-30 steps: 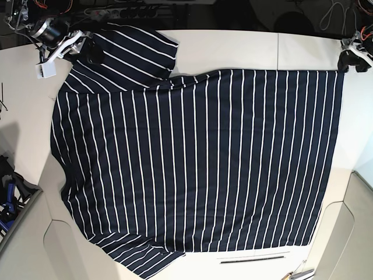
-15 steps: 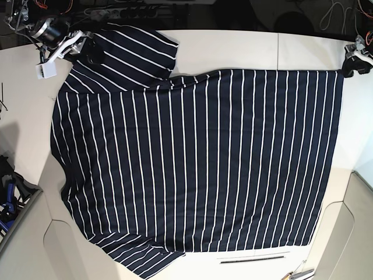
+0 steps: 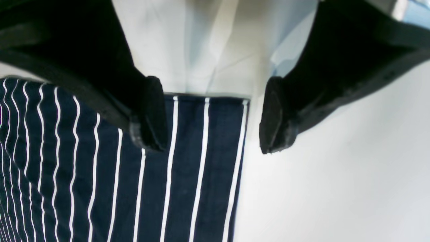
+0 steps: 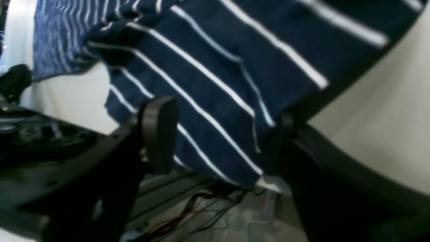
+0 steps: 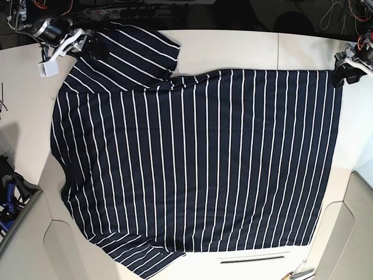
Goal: Fold the T-shirt properly
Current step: 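Close both grippers on the shirt's shoulder corners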
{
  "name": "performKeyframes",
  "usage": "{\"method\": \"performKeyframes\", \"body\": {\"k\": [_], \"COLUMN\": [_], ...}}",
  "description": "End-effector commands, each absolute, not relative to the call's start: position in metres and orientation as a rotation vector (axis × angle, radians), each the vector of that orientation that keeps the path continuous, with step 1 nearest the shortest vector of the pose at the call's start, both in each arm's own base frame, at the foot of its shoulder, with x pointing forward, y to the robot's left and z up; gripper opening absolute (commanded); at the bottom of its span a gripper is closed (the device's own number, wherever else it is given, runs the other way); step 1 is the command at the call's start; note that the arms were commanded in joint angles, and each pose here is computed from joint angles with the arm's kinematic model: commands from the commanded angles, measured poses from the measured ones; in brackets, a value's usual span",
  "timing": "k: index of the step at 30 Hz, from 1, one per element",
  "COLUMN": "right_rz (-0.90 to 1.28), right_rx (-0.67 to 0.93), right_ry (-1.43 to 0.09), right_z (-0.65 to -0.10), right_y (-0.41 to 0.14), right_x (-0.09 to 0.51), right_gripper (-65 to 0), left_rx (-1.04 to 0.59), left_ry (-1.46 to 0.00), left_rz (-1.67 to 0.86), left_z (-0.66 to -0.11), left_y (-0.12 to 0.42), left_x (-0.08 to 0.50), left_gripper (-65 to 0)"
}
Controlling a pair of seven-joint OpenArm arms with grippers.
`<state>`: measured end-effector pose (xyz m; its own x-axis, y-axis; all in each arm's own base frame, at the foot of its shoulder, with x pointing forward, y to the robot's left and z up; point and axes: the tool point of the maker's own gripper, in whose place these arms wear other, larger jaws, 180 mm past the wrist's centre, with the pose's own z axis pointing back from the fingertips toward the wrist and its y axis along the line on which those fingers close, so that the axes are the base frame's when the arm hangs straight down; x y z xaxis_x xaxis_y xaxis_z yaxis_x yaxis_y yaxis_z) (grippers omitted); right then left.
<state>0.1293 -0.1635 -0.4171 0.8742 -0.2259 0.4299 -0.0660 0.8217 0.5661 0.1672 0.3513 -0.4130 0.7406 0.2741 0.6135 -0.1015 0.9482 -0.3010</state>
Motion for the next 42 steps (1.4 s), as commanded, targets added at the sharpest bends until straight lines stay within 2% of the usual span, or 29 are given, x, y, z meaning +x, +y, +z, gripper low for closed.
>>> {"method": "performKeyframes", "body": {"k": [1, 7, 9, 12, 14, 16, 18, 19, 20, 28, 32, 42], "right_rz": [-0.081, -0.073, -0.073, -0.072, -0.067, -0.063, -0.058, -0.059, -0.061, -0.057, -0.084, -0.106], "right_rx": [0.608, 0.610, 0.610, 0.607, 0.600, 0.595, 0.598, 0.598, 0.597, 0.587, 0.633, 0.648], "right_ry": [-0.502, -0.504, -0.504, -0.503, -0.499, -0.497, -0.499, -0.502, -0.508, -0.506, -0.516, -0.636], "right_z": [-0.415, -0.415, -0.415, -0.415, -0.416, -0.417, -0.417, -0.416, -0.416, -0.417, -0.410, -0.364], "right_y": [-0.164, -0.164, -0.164, -0.164, -0.165, -0.165, -0.165, -0.165, -0.165, -0.167, -0.164, -0.192], "right_x": [0.127, 0.127, 0.127, 0.127, 0.126, 0.126, 0.126, 0.126, 0.127, 0.127, 0.129, 0.144], "right_gripper": [-27.6, -27.7, -27.7, -28.9, -38.3, -50.6, -60.2, -64.0, -65.0, -65.0, -65.0, -65.0], "left_rx": [-0.260, -0.287, -0.287, -0.286, -0.283, -0.281, -0.281, -0.280, -0.280, -0.279, -0.265, -0.227], "left_ry": [-0.642, -0.658, -0.658, -0.663, -0.696, -0.721, -0.726, -0.726, -0.728, -0.751, -0.776, -0.901], "left_rz": [0.164, 0.184, 0.184, 0.184, 0.190, 0.193, 0.193, 0.193, 0.193, 0.177, 0.114, 0.012], "left_z": [-0.418, -0.416, -0.416, -0.415, -0.411, -0.409, -0.408, -0.408, -0.408, -0.401, -0.389, -0.342], "left_y": [0.348, 0.345, 0.345, 0.346, 0.347, 0.348, 0.349, 0.349, 0.349, 0.347, 0.341, 0.334], "left_x": [0.156, 0.158, 0.158, 0.159, 0.164, 0.167, 0.169, 0.168, 0.169, 0.174, 0.184, 0.210], "left_gripper": [-19.1, -20.9, -28.2, -47.9, -55.1, -59.8, -65.0, -65.0, -65.0, -65.0, -65.0, -65.0]}}
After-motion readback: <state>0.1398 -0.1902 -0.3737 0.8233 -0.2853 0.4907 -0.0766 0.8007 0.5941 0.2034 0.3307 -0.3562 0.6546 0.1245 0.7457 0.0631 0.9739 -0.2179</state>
